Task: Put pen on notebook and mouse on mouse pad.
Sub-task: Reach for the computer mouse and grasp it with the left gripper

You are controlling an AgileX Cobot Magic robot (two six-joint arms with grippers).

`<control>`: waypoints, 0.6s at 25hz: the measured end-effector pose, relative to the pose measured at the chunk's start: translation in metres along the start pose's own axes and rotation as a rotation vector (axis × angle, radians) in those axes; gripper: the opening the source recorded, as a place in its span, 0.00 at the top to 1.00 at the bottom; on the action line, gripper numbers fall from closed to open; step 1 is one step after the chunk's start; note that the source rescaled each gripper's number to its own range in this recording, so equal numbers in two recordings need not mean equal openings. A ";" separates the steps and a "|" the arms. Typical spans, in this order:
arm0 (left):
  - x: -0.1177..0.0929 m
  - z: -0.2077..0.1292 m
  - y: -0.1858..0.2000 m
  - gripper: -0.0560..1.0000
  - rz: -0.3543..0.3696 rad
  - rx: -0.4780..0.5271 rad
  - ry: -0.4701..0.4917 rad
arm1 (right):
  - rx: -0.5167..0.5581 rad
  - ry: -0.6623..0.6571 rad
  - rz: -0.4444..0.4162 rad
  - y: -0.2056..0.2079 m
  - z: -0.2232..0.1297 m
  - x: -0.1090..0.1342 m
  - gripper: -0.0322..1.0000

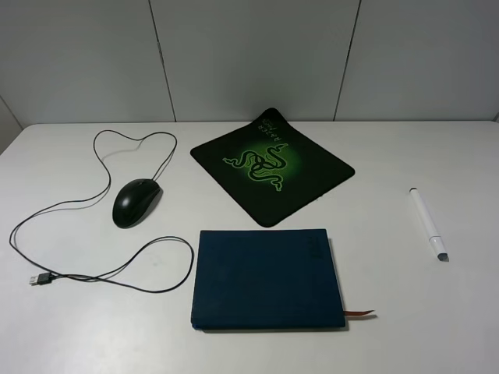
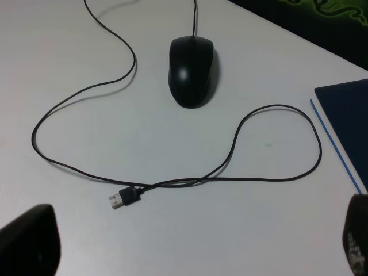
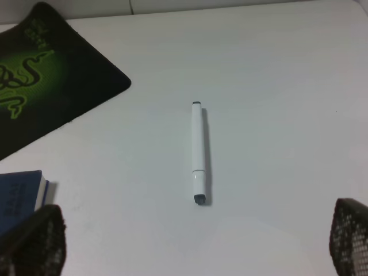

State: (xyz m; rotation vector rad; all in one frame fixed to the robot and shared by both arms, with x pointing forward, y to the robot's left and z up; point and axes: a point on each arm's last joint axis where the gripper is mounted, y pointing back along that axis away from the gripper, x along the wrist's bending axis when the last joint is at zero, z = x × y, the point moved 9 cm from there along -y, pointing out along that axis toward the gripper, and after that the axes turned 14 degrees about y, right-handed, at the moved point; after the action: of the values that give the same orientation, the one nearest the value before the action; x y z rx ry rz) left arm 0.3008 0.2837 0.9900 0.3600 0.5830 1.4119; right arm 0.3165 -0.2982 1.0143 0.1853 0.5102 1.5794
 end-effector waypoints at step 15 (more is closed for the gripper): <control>0.000 0.000 0.000 0.04 0.000 0.000 0.001 | 0.000 0.000 0.000 0.000 0.000 0.000 0.00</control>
State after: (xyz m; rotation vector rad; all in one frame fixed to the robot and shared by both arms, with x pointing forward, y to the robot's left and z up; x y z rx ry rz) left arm 0.3008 0.2837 0.9900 0.3595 0.5836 1.4121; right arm 0.3165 -0.2982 1.0143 0.1853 0.5102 1.5794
